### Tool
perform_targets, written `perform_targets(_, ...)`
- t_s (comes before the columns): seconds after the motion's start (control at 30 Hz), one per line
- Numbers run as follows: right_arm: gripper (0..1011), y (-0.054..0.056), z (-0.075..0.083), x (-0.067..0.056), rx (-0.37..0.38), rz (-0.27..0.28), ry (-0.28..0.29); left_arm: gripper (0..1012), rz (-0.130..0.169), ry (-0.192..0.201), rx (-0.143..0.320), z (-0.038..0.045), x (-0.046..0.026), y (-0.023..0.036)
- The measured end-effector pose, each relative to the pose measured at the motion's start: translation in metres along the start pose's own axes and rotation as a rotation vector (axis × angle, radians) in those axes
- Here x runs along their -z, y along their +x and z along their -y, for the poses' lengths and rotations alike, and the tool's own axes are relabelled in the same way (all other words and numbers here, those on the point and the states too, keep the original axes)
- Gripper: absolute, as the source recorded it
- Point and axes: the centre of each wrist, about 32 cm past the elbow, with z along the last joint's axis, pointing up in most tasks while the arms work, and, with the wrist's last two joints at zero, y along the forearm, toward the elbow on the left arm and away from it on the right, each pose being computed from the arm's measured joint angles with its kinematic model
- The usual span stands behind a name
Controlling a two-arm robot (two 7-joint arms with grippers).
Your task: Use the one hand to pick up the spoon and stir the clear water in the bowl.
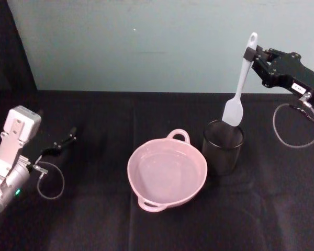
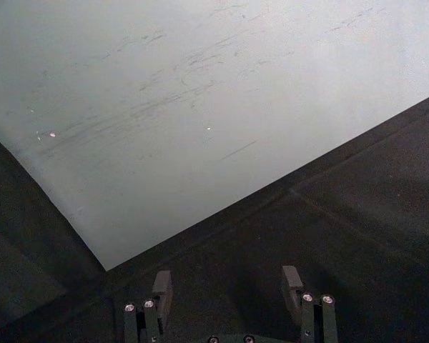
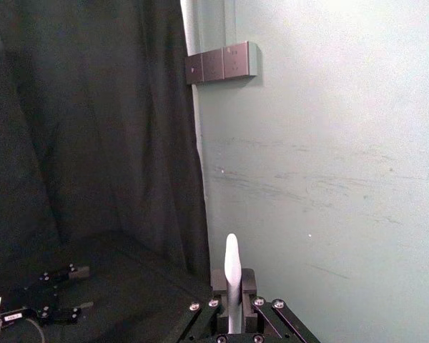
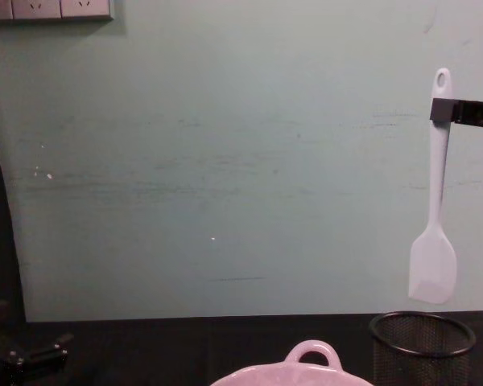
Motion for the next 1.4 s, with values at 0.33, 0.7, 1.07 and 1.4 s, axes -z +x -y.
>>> perform_targets(0.33,110,-0.020,-0.008,0.003,-0.067,-0.009,0.031,1005,0.000,0.000,0.000,0.0000,0.0000,0.0000)
perform_targets(0.7,110,-0.057,-0.032,0.044,-0.191,-0.024,0.021,1005,0.000,0.000,0.000,0.0000,0.0000,0.0000)
perform_targets(1.07,110,-0.077,-0.034,0.091,-0.291,-0.035,0.025,1005,0.000,0.000,0.000,0.0000,0.0000,0.0000)
perform_targets(1.4,110,-0.084,-0.043,0.105,-0.316,-0.042,0.001,1005,0.000,0.000,0.000,0.0000,0.0000,0.0000)
